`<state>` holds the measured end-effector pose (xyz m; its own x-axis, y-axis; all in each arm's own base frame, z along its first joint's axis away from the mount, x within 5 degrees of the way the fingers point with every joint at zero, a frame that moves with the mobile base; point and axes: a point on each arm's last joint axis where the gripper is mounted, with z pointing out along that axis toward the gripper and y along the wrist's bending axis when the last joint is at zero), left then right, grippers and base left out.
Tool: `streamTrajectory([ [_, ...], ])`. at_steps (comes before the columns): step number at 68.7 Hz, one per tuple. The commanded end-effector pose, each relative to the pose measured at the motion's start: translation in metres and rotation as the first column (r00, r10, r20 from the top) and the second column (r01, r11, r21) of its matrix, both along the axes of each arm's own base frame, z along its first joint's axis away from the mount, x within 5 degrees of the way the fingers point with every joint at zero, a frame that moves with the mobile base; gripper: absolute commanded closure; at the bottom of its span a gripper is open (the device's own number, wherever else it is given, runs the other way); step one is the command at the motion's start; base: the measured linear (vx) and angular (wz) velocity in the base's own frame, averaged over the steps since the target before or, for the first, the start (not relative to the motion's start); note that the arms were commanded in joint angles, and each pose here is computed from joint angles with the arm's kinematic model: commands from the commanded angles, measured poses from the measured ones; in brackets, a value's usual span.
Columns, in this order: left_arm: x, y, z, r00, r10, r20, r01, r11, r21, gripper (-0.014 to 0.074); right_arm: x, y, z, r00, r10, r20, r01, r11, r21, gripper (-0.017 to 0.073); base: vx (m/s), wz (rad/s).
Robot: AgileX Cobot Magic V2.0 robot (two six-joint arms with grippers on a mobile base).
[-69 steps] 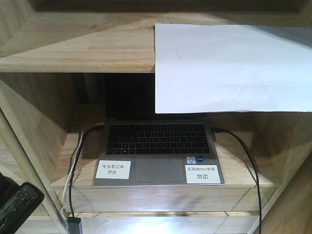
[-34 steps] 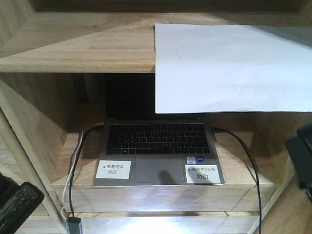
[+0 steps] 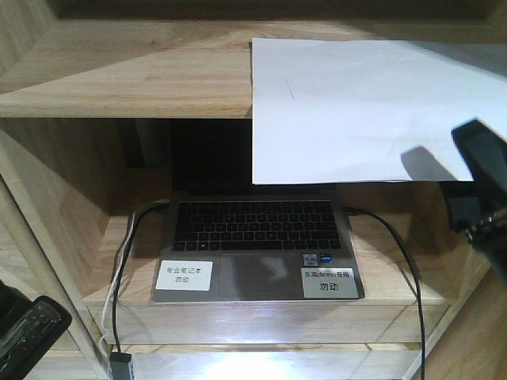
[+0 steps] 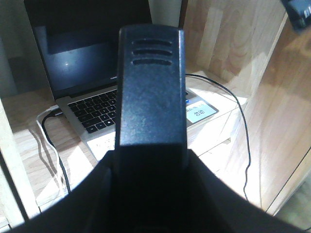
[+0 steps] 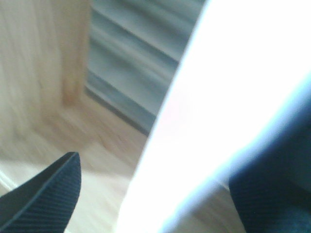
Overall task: Grab stapler and paper to desk for stapling
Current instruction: 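Pinch the white paper edge with the right gripper, then pull the paper off the shelf toward the robot with the right gripper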
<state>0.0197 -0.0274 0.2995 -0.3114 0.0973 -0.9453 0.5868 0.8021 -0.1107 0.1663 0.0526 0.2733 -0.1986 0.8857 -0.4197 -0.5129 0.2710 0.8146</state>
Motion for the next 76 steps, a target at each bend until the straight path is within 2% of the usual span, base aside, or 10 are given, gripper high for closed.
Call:
streamTrajectory([
  [1,0.002,0.000,0.019,0.995,0.020,0.101,-0.010,0.995,-0.095,0.0601,0.007,0.001,0.020,0.993,0.001,0.119,-0.008,0.998,0.055,-0.0018,0.00,0.00],
  [6,0.002,0.000,0.019,0.995,0.020,0.101,-0.010,0.995,-0.095,0.0601,0.013,0.002,0.022,0.994,0.004,0.113,-0.010,0.998,0.057,0.0001,0.00,0.00],
  [13,0.002,0.000,0.019,0.995,0.020,0.101,-0.010,0.995,-0.095,0.0601,0.019,0.003,0.025,0.991,0.009,0.130,-0.019,0.997,0.072,0.0074,0.00,0.00],
  [18,0.002,0.000,0.019,0.995,0.020,0.101,-0.010,0.995,-0.095,0.0601,0.020,0.002,0.026,0.989,0.011,0.151,-0.030,0.992,0.121,0.0185,0.00,0.00],
  [24,0.002,0.000,0.019,0.995,0.020,0.101,-0.010,0.995,-0.095,0.0601,0.021,0.000,0.027,0.989,0.015,0.145,-0.041,0.984,0.176,0.0358,0.00,0.00],
  [29,0.002,0.000,0.019,0.995,0.020,0.101,-0.010,0.995,-0.095,0.0601,0.020,0.000,0.025,0.991,0.034,0.127,-0.060,0.978,0.201,0.0533,0.00,0.00],
  [31,0.002,0.000,0.019,0.995,0.020,0.101,-0.010,0.995,-0.095,0.0601,0.020,0.000,0.024,0.992,0.041,0.121,-0.066,0.977,0.205,0.0575,0.00,0.00],
  [45,0.002,0.000,0.019,0.995,0.020,0.101,-0.010,0.995,-0.095,0.0601,0.003,-0.001,0.015,0.992,0.073,0.103,-0.094,0.972,0.214,0.0567,0.00,0.00],
  [61,0.002,0.000,0.019,0.995,0.020,0.101,-0.010,0.995,-0.095,0.0601,-0.034,-0.009,0.025,0.974,0.056,0.221,-0.105,0.971,0.215,0.0563,0.00,0.00],
  [76,0.002,0.000,0.019,0.995,0.020,0.101,-0.010,0.995,-0.095,0.0601,-0.072,-0.017,0.020,0.943,0.014,0.332,-0.076,0.982,0.175,0.0561,0.00,0.00],
])
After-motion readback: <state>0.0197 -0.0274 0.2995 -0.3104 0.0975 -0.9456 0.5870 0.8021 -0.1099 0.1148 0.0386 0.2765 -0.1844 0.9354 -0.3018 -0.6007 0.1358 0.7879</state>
